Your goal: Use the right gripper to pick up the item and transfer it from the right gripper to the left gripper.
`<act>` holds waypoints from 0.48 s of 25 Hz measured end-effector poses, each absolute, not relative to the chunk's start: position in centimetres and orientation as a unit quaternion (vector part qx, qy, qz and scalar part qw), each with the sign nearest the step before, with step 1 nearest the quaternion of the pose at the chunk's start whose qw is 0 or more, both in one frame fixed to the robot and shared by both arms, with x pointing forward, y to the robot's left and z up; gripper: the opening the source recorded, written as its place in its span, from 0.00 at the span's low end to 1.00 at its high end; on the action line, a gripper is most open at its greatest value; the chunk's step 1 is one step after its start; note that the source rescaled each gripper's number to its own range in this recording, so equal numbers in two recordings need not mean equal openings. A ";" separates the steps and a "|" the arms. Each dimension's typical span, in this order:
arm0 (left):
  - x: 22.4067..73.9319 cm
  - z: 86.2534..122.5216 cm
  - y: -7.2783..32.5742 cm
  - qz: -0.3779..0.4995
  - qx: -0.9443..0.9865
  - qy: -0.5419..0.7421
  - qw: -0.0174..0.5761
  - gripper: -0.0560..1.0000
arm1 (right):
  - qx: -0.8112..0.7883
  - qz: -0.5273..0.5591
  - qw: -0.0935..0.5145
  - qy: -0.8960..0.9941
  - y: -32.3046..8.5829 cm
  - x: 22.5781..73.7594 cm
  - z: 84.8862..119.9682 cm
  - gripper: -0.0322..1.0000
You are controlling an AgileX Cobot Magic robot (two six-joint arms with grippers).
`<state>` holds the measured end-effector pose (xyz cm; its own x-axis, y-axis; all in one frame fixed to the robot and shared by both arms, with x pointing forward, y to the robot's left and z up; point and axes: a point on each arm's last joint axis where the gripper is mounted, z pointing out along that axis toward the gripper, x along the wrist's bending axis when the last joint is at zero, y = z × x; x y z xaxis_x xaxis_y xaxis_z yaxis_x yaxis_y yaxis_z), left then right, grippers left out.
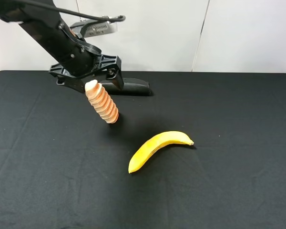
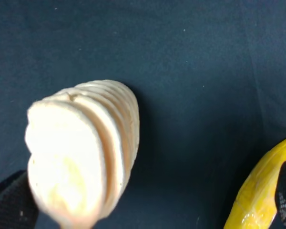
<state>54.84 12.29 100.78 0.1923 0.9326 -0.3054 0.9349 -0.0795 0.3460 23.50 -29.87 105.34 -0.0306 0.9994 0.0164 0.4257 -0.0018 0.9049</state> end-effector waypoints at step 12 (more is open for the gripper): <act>52.7 104.6 14.2 0.036 0.744 0.630 0.219 1.00 | 0.591 0.390 0.368 0.603 -29.9 23.5 105.3 1.00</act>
